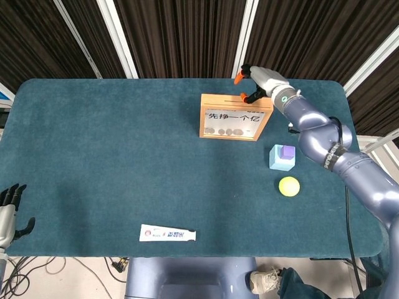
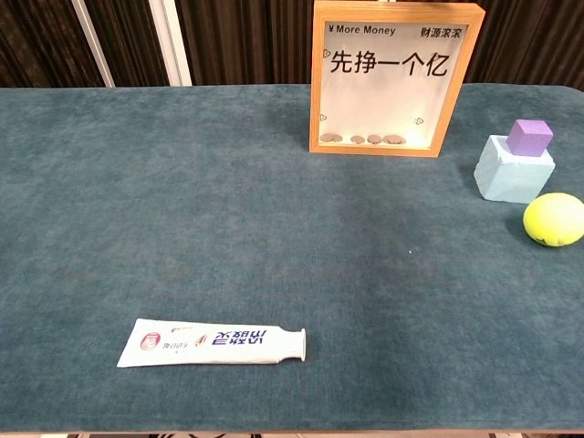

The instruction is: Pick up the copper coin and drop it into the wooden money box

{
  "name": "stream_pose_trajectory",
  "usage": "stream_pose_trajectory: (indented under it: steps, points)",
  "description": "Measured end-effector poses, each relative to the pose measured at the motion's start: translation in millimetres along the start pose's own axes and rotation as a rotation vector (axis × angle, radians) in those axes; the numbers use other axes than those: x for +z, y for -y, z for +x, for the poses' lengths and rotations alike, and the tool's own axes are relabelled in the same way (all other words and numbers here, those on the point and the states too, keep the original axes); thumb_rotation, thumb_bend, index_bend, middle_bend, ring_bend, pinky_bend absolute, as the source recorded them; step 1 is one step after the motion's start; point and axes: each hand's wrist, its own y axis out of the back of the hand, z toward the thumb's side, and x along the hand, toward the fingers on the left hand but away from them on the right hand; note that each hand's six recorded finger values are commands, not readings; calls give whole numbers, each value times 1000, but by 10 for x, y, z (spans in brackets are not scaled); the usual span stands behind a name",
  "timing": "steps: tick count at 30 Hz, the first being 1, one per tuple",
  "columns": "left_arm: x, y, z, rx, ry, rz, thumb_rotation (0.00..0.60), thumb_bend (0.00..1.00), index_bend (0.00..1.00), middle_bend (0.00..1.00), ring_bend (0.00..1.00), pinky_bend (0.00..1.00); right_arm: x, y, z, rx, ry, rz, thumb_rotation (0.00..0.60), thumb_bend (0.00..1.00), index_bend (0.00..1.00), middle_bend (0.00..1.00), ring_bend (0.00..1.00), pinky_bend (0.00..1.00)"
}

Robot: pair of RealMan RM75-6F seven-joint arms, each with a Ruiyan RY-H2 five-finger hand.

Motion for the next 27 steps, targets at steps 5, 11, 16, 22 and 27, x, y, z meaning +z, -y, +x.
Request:
stream_pose_trajectory:
  steps: [5, 11, 16, 22, 27]
  points:
    - [6, -4, -5, 4, 3, -3, 600, 367, 75, 2, 0, 65, -11, -40, 194, -102, -72, 61, 600, 510, 241, 42, 0, 0]
    - [11, -5, -8, 6, 10, -6, 600, 367, 75, 2, 0, 65, -104, 103, 603, -234, -152, 171, 600, 430, 238, 42, 0, 0]
    - [22, -15, -12, 13, 22, -6, 600, 367, 75, 2, 0, 65, -225, 416, 1103, -335, -175, 230, 600, 430, 227, 43, 0, 0]
    - [30, -33, -22, 25, 37, -10, 600, 368, 75, 2, 0, 65, -634, 728, 1773, -470, -98, 359, 600, 430, 222, 43, 0, 0]
    - [38, -46, -33, 38, 47, -7, 600, 367, 75, 2, 0, 65, -1016, 1162, 2408, -498, -7, 438, 600, 429, 175, 43, 0, 0]
